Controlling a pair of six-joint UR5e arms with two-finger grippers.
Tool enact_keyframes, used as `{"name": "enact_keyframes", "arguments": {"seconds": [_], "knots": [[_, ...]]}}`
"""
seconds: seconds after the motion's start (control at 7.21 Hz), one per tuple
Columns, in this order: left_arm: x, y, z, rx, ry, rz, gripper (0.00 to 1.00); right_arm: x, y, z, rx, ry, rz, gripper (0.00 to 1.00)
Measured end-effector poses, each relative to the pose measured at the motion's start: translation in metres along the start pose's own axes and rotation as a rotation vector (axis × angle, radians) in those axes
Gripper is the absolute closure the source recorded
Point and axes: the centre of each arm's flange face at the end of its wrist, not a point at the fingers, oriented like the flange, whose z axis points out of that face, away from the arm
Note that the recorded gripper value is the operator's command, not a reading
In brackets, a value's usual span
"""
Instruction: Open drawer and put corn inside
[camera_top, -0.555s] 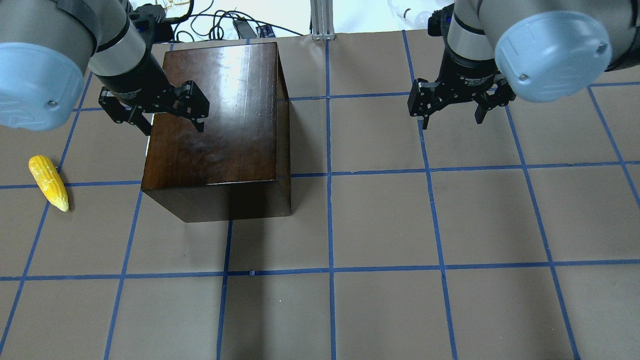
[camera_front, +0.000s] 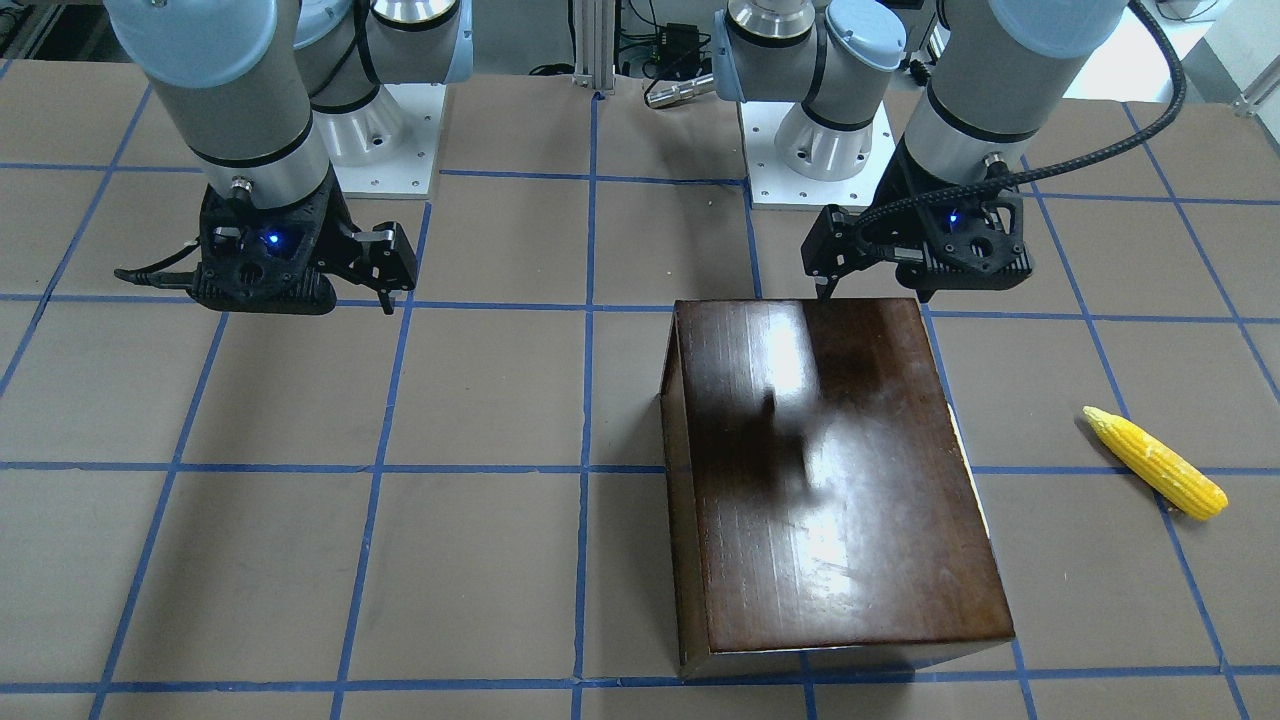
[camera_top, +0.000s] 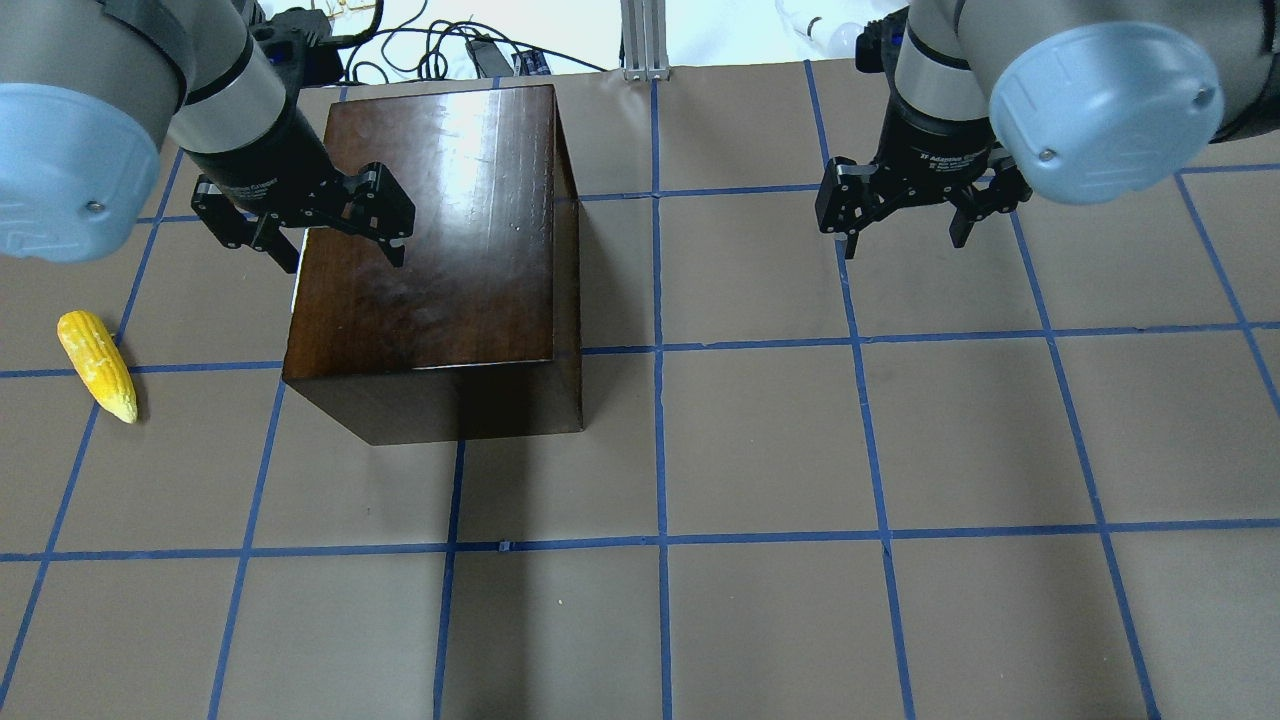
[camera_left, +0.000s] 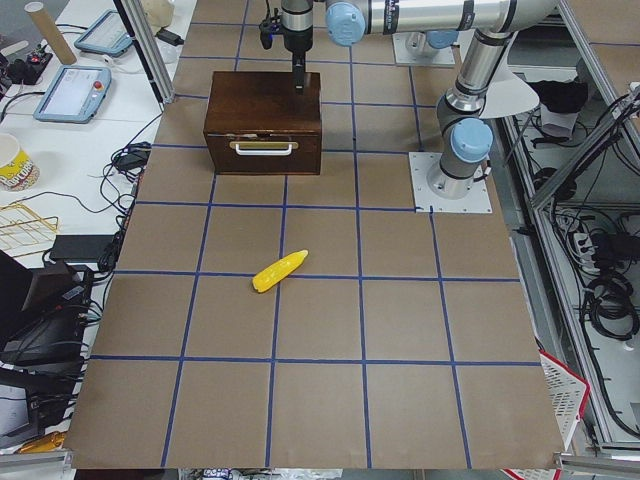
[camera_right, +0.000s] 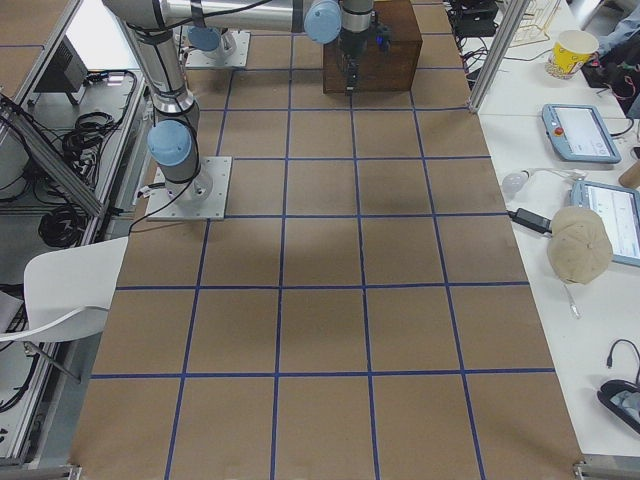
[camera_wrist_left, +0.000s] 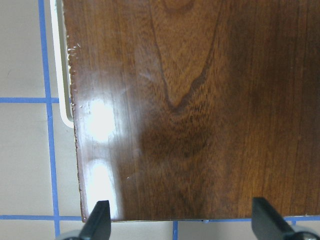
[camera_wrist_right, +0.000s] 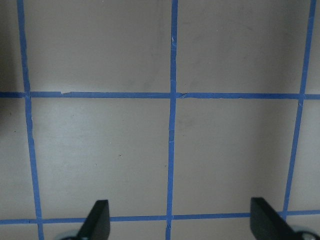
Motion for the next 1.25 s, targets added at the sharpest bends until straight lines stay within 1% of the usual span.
{"name": "enact_keyframes", "arguments": {"seconds": [1.25], "knots": [[-0.0069, -0.0047, 0.001, 0.003, -0.005, -0.011, 0.0, 0.0, 0.0, 0.0, 0.0, 0.0, 0.0, 0.0]]}}
